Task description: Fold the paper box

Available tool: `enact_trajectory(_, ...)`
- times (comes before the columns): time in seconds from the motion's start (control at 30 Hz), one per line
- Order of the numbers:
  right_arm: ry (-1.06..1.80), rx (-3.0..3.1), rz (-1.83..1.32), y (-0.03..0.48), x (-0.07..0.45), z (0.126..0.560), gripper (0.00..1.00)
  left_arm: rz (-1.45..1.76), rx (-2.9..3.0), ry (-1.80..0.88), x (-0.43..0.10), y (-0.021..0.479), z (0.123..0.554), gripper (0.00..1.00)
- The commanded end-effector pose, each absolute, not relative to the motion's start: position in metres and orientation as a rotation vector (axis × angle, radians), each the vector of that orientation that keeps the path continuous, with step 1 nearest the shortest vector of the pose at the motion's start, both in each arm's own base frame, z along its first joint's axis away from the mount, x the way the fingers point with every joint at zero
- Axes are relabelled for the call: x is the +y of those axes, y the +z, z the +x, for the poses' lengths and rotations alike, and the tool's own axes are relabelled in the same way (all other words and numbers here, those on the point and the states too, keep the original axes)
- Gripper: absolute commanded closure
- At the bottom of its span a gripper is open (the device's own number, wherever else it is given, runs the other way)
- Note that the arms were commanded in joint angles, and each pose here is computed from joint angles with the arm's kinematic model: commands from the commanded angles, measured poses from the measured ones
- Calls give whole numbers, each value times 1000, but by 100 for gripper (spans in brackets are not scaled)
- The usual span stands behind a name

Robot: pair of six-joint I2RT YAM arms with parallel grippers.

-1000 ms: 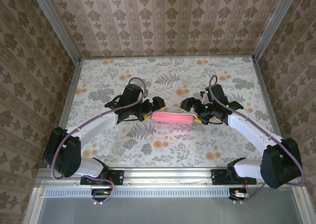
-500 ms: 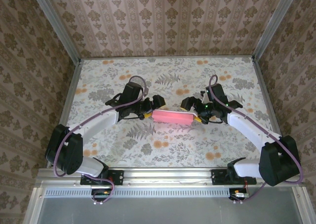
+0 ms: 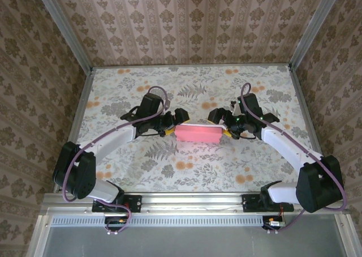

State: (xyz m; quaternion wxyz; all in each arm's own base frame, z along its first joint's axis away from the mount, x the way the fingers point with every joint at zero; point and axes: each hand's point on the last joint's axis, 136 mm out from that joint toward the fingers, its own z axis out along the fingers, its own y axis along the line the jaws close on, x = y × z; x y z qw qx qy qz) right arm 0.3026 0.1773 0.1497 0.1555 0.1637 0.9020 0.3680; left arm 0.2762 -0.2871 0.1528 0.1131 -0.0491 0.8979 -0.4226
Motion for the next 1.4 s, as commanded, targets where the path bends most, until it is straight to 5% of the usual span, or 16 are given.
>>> enact_trajectory(0.0,1041,2591,448,155,174,303,0,-99,2615,-1253,-287,166,279,0)
enact_trajectory(0.47,909,2599,362,153,158,296,0,-87,2595,-1193,-268,173,277,0)
enact_trajectory(0.7,737,2554,142,172,138,278,1,272,2446,-967,-239,206,264,0)
enact_trajectory(0.83,672,2535,19,183,133,270,23,456,2429,-875,-224,211,253,1)
enact_trajectory(0.97,607,2555,-57,187,131,271,43,615,2411,-818,-219,212,251,14)
enact_trajectory(1.37,458,2624,-245,181,131,281,56,901,2370,-938,-249,211,257,45)
